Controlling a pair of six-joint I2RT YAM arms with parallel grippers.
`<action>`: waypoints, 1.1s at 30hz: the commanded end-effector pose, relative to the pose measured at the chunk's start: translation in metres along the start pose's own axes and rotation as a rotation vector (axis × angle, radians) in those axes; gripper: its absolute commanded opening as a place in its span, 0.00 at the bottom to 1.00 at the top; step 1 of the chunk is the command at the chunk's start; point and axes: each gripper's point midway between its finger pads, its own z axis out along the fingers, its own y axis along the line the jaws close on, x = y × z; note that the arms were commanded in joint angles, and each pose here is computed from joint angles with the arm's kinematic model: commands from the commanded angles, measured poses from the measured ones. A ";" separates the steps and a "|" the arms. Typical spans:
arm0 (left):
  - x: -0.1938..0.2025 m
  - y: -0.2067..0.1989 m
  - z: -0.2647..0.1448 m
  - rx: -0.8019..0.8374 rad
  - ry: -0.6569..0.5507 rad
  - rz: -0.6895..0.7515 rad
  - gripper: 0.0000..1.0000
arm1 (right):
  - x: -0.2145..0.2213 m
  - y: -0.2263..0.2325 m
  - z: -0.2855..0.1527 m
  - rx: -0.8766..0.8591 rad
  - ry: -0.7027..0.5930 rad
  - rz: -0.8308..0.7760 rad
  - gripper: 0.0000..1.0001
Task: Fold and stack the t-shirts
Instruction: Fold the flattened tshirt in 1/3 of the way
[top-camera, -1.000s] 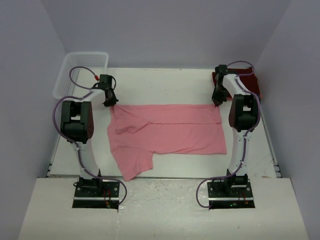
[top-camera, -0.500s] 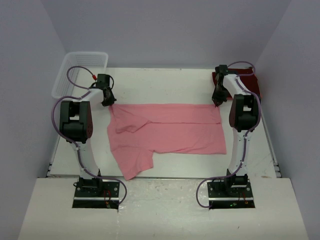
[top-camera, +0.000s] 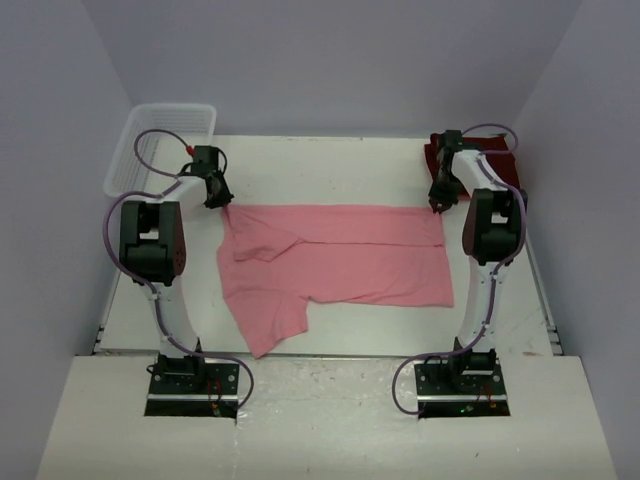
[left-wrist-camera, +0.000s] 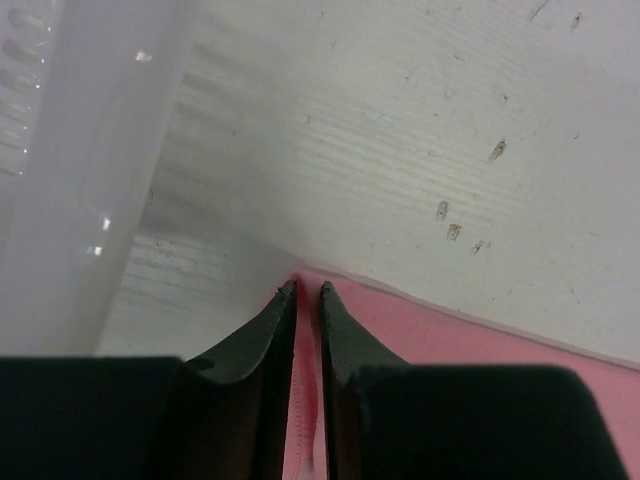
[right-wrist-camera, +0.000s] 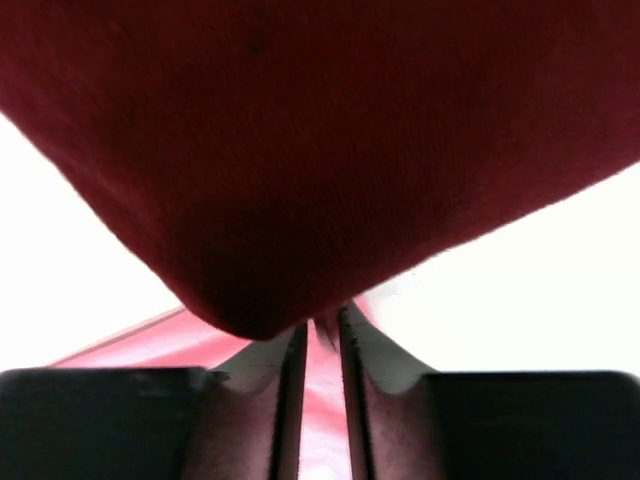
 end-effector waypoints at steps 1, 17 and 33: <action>-0.034 -0.011 -0.019 0.055 -0.109 0.016 0.18 | -0.025 -0.004 -0.030 -0.031 -0.111 0.040 0.21; -0.023 -0.053 -0.125 0.030 -0.289 0.024 0.59 | 0.007 0.044 -0.146 -0.194 -0.273 -0.082 0.52; 0.115 -0.086 -0.175 0.124 -0.311 0.287 0.54 | 0.114 0.089 -0.196 -0.594 -0.302 -0.263 0.54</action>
